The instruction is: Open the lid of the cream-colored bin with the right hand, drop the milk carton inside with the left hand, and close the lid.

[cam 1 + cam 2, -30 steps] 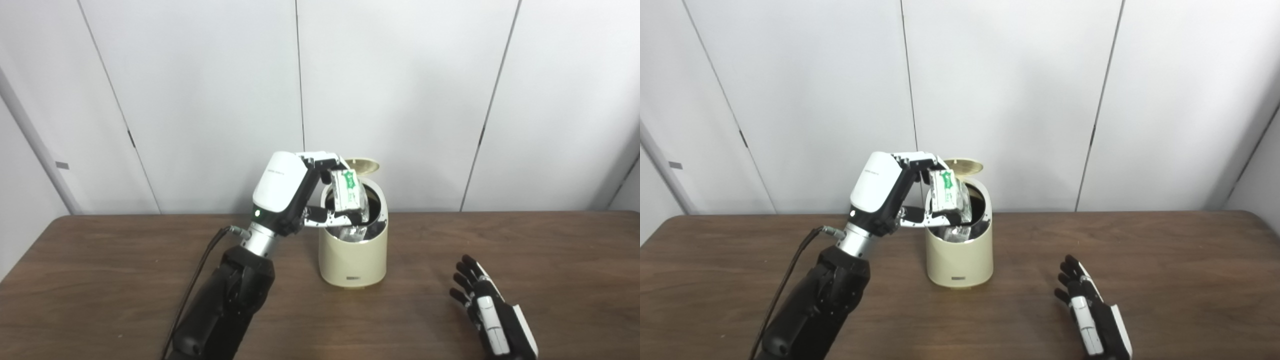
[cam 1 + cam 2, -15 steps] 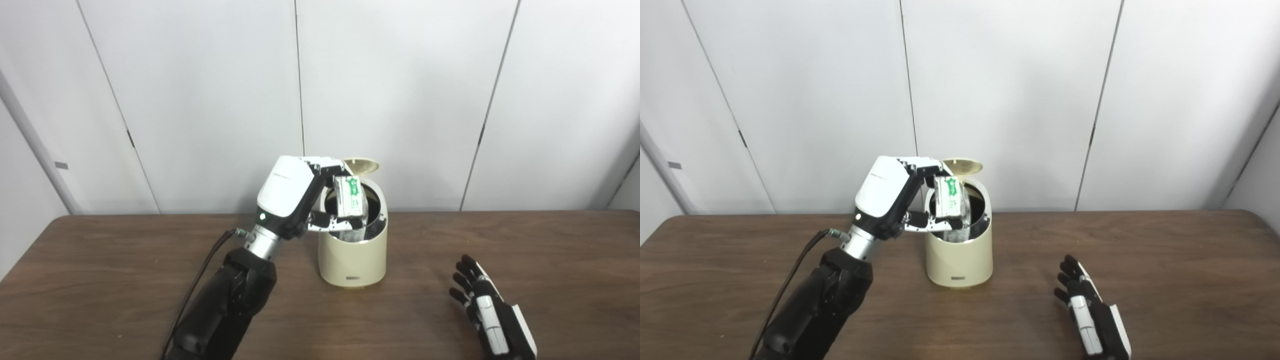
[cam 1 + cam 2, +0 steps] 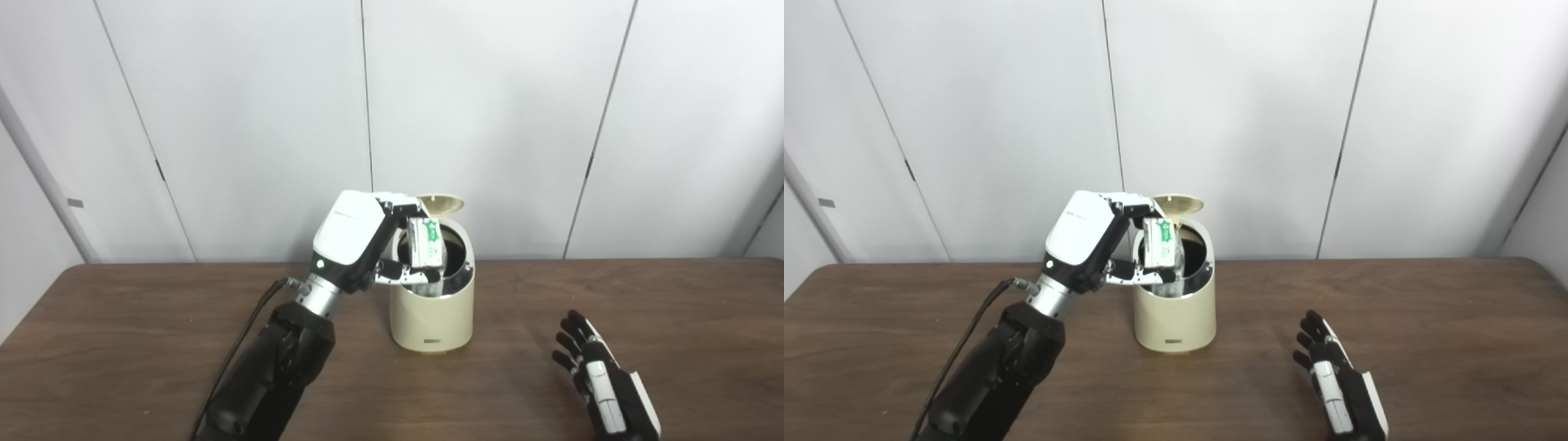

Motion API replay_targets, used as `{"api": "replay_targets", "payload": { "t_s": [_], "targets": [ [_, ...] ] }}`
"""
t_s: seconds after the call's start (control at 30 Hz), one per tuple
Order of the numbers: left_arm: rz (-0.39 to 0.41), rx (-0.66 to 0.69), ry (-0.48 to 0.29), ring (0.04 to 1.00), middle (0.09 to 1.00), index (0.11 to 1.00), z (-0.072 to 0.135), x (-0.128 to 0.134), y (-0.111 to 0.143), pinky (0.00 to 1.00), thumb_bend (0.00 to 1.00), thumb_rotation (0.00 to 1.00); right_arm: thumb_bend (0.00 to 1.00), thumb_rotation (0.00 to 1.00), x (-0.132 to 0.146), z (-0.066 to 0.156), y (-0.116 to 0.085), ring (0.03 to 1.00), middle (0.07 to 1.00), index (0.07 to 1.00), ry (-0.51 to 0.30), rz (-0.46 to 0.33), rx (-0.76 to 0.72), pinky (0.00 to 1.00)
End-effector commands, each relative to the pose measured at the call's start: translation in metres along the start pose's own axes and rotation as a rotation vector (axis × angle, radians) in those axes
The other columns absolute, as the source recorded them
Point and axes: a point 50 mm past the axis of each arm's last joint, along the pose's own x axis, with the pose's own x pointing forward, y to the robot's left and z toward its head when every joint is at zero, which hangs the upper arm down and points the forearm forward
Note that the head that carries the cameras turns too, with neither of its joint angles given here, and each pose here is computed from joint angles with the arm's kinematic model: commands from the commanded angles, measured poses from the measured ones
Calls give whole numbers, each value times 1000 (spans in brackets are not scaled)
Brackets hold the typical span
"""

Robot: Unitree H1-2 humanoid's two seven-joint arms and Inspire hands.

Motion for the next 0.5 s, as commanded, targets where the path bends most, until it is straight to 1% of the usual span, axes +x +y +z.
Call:
{"api": "replay_targets", "payload": {
  "t_s": [0.0, 0.03, 0.07, 0.1, 0.17, 0.2, 0.23, 0.33, 0.47],
  "targets": [
    [46, 51, -24, 581, 591, 495, 2, 12, 17, 473, 512, 26, 565, 837, 7, 15, 2, 917, 918, 912, -70, 11, 9, 864],
    [41, 59, -17, 607, 630, 573, 3, 11, 17, 495, 710, 13, 566, 836, 7, 15, 2, 916, 917, 911, -69, 10, 13, 857],
    [34, 63, -8, 633, 664, 625, 3, 11, 17, 515, 819, 6, 564, 832, 7, 16, 2, 915, 917, 911, -70, 10, 17, 852],
    [29, 67, -2, 663, 702, 673, 3, 11, 17, 536, 892, 2, 562, 829, 7, 16, 3, 914, 916, 910, -70, 10, 20, 848],
    [22, 76, 8, 686, 731, 705, 4, 11, 17, 552, 934, 0, 560, 828, 7, 17, 3, 913, 915, 909, -70, 9, 24, 847],
    [19, 84, 11, 715, 765, 734, 4, 11, 18, 571, 956, 15, 559, 825, 7, 17, 3, 911, 913, 909, -70, 8, 26, 844],
    [17, 89, 14, 727, 779, 747, 3, 12, 17, 577, 964, 23, 559, 823, 7, 17, 3, 911, 913, 910, -69, 8, 28, 844],
    [21, 93, 18, 745, 797, 769, 5, 13, 18, 592, 974, 40, 561, 822, 7, 16, 3, 910, 913, 912, -69, 10, 33, 845],
    [37, 85, 7, 755, 799, 775, 6, 14, 20, 612, 985, 57, 557, 815, 7, 17, 3, 899, 900, 901, -70, 9, 33, 834]
  ]
}}
